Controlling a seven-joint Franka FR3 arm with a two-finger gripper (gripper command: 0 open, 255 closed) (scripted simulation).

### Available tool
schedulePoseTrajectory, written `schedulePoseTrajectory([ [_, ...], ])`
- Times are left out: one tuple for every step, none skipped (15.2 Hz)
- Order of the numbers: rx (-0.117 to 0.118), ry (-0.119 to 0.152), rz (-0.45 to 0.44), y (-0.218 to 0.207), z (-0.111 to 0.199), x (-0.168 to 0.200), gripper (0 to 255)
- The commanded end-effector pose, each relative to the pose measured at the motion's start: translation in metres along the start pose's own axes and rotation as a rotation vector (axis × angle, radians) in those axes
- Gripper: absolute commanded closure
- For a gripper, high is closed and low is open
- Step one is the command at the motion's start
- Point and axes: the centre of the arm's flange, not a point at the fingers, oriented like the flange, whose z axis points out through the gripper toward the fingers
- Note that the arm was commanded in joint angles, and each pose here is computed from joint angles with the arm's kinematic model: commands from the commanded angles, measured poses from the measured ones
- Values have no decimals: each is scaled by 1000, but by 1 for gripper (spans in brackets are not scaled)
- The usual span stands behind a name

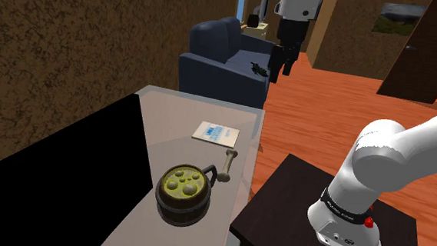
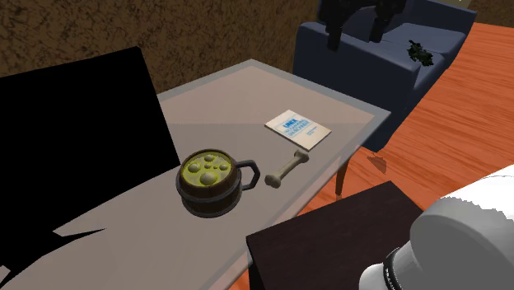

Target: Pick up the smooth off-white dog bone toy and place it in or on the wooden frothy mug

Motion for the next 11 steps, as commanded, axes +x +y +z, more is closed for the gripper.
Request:
schedulePoseTrajectory([
  [0,0,0,0,0,0,0],
  [2,-1,35,-2,13,3,0],
  [5,-2,71,-4,25,7,0],
  [7,-3,106,-6,38,10,0],
  [9,-5,141,-7,50,14,0],
  [12,-6,177,-9,63,18,0],
  [14,-7,212,-10,75,21,0],
  [16,-8,247,-12,88,25,0],
  [18,-9,283,-13,101,29,0],
  [21,-10,318,-14,113,32,0],
  [23,-12,353,-15,126,36,0],
])
